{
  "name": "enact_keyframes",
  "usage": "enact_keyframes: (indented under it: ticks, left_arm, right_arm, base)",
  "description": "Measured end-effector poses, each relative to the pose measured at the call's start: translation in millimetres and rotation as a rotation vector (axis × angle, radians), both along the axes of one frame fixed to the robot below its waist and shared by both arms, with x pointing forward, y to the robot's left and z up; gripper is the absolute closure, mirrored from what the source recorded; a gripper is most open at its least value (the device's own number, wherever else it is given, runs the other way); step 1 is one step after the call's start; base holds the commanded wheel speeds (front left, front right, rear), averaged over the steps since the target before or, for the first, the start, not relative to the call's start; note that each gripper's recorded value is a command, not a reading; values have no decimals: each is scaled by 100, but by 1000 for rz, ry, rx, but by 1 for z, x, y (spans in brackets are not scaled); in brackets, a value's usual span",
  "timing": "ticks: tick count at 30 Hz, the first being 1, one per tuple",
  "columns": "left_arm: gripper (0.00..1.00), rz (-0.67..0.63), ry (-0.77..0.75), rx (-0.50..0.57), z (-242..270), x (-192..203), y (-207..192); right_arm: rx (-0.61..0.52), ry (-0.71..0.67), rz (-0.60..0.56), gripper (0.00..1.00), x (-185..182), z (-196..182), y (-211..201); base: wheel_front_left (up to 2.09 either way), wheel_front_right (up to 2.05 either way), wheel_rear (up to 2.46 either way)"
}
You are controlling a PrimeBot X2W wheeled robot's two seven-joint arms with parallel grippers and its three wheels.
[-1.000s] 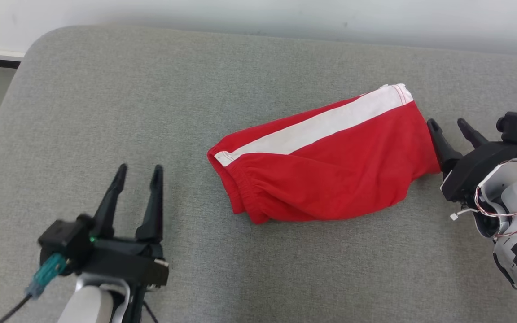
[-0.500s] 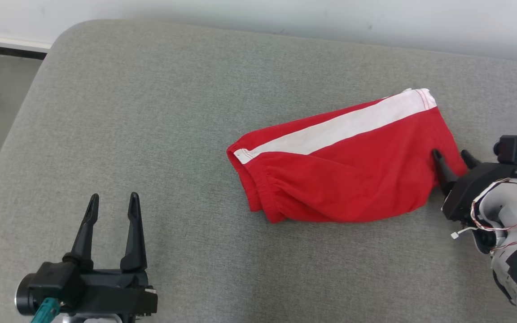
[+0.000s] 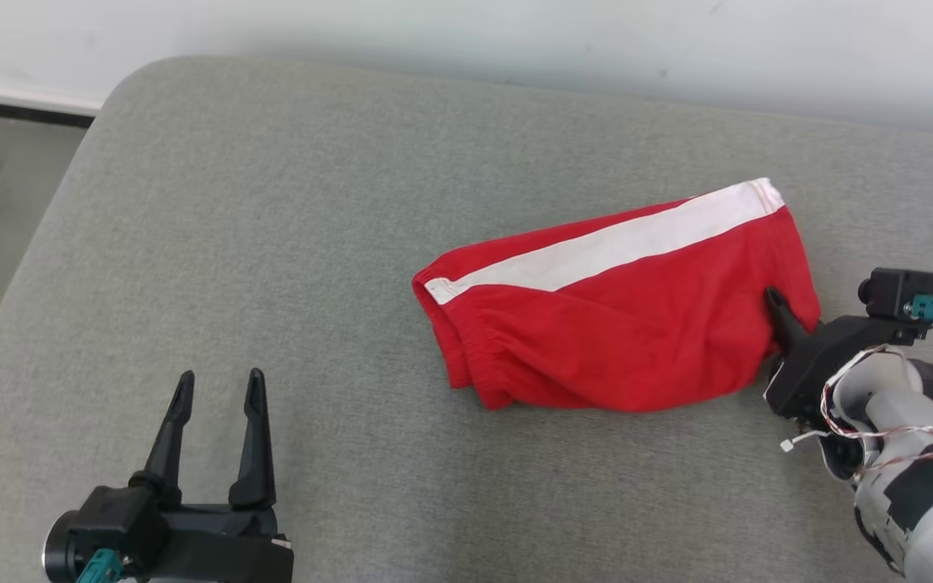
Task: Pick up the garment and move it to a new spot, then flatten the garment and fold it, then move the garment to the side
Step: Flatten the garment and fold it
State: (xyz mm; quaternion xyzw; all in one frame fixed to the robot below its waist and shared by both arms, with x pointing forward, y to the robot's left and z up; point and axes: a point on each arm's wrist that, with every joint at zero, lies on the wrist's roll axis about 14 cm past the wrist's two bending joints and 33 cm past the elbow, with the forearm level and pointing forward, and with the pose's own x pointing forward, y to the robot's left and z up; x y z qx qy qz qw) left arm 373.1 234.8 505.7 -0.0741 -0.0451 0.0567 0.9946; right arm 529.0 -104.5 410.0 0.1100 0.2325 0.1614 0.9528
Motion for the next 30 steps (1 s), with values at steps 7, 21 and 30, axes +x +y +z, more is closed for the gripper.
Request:
enact_keyframes:
  ticks: [7, 21, 30]
  left_arm:
    - [0, -44, 1, -11, -2, 1, -15]
    - [0, -118, -29, -18, 6, 4, -39]
    - [0, -141, -40, -15, 9, 7, -47]
  right_arm:
    - [62, -35, -66, 100, -27, 7, -31]
    - [65, -30, -265, 100, -95, 4, -131]
    - [70, -118, -209, 100, -85, 29, -113]
  base:
    - [0, 0, 0]
    - [0, 0, 0]
    - [0, 0, 0]
